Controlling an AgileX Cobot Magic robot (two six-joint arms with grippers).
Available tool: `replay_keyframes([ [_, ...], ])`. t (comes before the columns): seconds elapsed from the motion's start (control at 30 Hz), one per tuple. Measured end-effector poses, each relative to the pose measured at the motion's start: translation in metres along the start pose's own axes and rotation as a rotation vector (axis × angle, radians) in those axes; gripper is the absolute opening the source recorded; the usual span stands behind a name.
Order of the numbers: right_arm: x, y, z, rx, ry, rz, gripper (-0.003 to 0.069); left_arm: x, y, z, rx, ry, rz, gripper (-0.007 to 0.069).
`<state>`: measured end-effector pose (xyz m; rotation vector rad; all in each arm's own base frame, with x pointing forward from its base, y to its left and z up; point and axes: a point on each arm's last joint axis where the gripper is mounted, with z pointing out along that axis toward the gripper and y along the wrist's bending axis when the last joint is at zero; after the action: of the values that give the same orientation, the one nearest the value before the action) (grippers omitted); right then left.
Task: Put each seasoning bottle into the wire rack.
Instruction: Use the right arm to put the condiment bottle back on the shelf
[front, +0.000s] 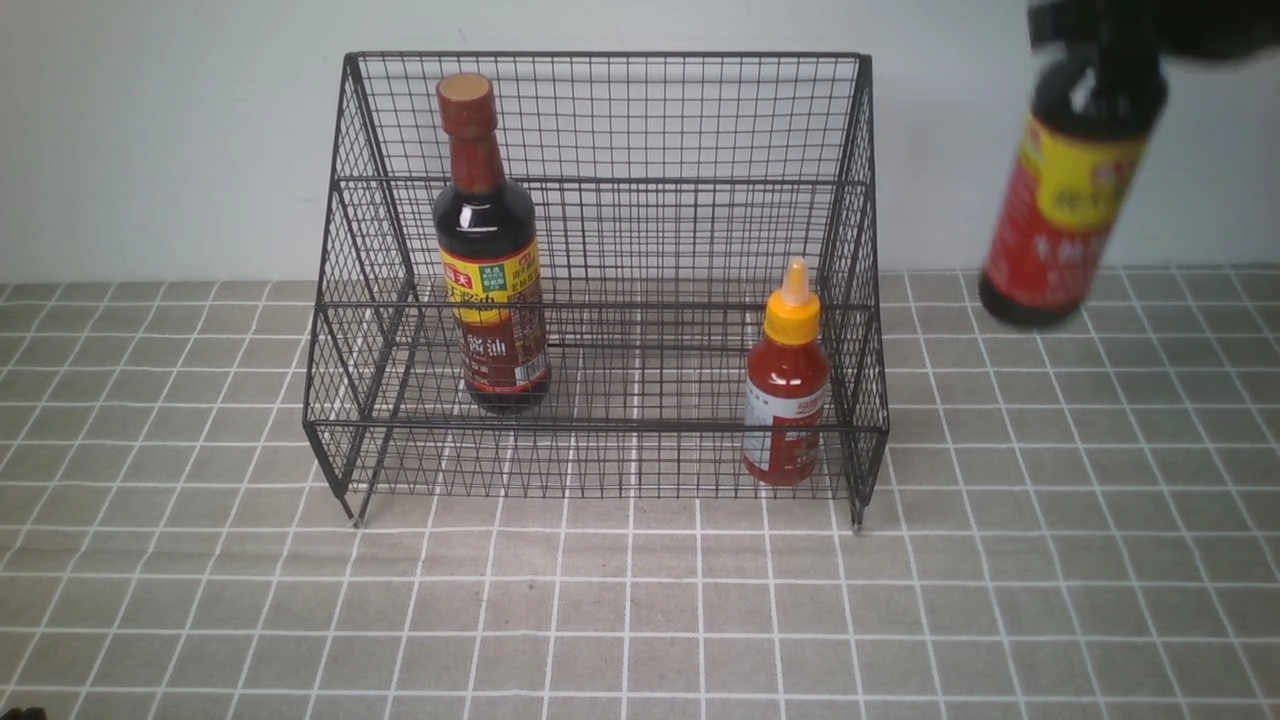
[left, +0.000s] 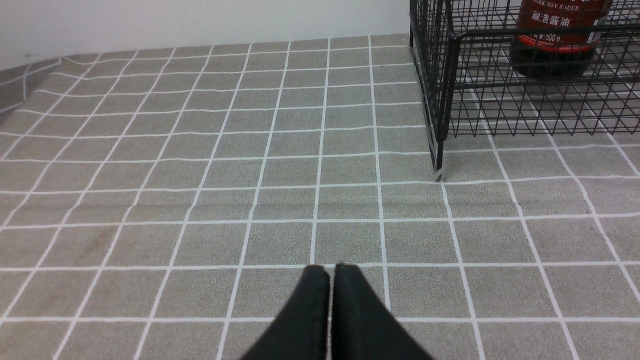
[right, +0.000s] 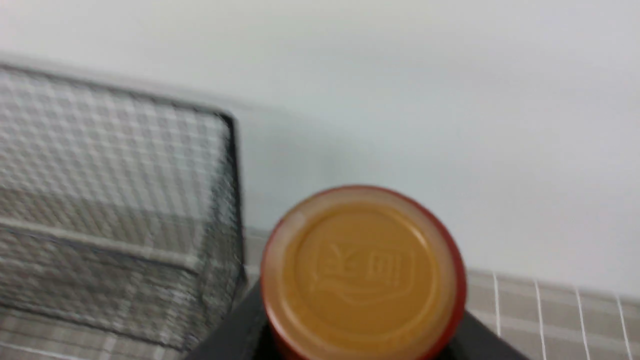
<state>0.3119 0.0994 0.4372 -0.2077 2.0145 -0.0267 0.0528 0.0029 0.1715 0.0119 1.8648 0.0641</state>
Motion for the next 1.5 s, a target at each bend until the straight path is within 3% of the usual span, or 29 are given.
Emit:
replay_keyframes([
  [0.2, -0.037, 0.024, -0.035, -0.103, -0.145, -0.009, 0.0286, 0.0, 0.0, 0.0, 0.0, 0.0, 0.0, -0.0007],
  [0.43, -0.048, 0.036, -0.045, -0.185, -0.221, 0.023, 0.0286, 0.0, 0.0, 0.0, 0.0, 0.0, 0.0, -0.0007],
  [0.77, -0.039, 0.063, 0.006, -0.265, -0.192, 0.06, 0.0286, 0.0, 0.0, 0.0, 0.0, 0.0, 0.0, -0.0007],
  [1.5, -0.016, 0.085, 0.065, -0.25, -0.084, 0.035, 0.0286, 0.0, 0.0, 0.0, 0.0, 0.0, 0.0, -0.0007],
])
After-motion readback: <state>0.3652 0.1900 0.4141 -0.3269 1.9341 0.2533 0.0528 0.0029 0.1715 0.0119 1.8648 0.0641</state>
